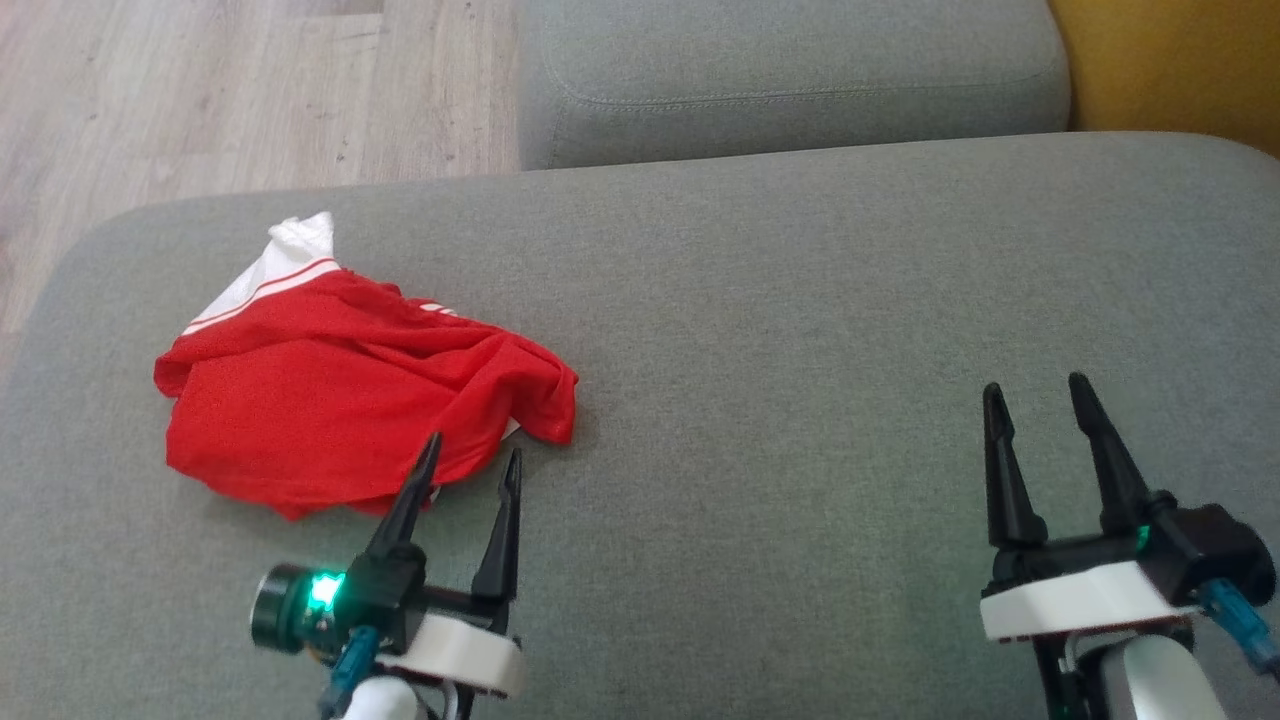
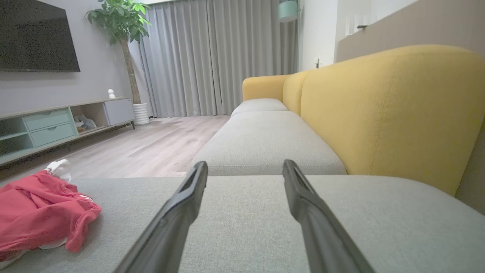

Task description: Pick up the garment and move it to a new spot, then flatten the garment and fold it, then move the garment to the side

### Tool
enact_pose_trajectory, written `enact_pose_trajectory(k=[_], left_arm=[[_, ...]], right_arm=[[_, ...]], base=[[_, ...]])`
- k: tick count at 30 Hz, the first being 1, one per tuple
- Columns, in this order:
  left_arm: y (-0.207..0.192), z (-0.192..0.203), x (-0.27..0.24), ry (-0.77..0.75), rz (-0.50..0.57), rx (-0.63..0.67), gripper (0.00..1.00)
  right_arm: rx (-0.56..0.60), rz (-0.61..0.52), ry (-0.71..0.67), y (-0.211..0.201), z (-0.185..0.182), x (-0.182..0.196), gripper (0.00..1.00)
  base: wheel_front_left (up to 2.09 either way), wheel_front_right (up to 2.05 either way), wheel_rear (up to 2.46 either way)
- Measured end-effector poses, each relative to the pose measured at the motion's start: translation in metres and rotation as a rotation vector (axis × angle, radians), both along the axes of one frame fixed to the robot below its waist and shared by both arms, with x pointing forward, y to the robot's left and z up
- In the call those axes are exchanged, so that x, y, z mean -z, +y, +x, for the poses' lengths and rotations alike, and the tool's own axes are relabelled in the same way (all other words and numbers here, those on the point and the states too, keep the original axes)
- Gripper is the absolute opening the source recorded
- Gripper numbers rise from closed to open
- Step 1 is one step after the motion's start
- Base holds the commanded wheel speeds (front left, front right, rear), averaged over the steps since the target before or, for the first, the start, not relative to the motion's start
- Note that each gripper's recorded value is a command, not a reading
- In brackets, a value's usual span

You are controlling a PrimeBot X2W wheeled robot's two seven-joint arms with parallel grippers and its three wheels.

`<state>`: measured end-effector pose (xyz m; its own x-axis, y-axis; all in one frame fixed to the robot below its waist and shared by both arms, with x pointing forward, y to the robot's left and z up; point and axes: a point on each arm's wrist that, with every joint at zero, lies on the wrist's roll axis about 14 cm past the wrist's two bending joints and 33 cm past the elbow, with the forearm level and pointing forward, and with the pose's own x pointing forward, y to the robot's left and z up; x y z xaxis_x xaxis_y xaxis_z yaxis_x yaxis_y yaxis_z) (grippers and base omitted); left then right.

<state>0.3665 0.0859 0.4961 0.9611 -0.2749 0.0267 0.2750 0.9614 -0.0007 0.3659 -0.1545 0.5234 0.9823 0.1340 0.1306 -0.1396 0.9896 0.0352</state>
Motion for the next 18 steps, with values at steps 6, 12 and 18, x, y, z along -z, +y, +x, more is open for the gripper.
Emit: enact_pose_trajectory(k=[6, 12, 18], left_arm=[[0.005, -0.005, 0.023, 0.083, -0.029, -0.022, 1.0], [0.008, -0.004, 0.026, 0.097, -0.046, -0.036, 1.0], [0.007, -0.004, 0.024, 0.091, -0.055, -0.031, 1.0]], right_arm=[[-0.001, 0.057, 0.059, 0.001, -0.003, 0.018, 1.0], [0.004, 0.09, 0.092, 0.0, -0.004, 0.027, 1.0], [0.001, 0.089, 0.096, 0.002, -0.004, 0.029, 1.0]], base=[[0.0, 0.0, 0.0], [0.0, 0.0, 0.0], [0.0, 0.0, 0.0]])
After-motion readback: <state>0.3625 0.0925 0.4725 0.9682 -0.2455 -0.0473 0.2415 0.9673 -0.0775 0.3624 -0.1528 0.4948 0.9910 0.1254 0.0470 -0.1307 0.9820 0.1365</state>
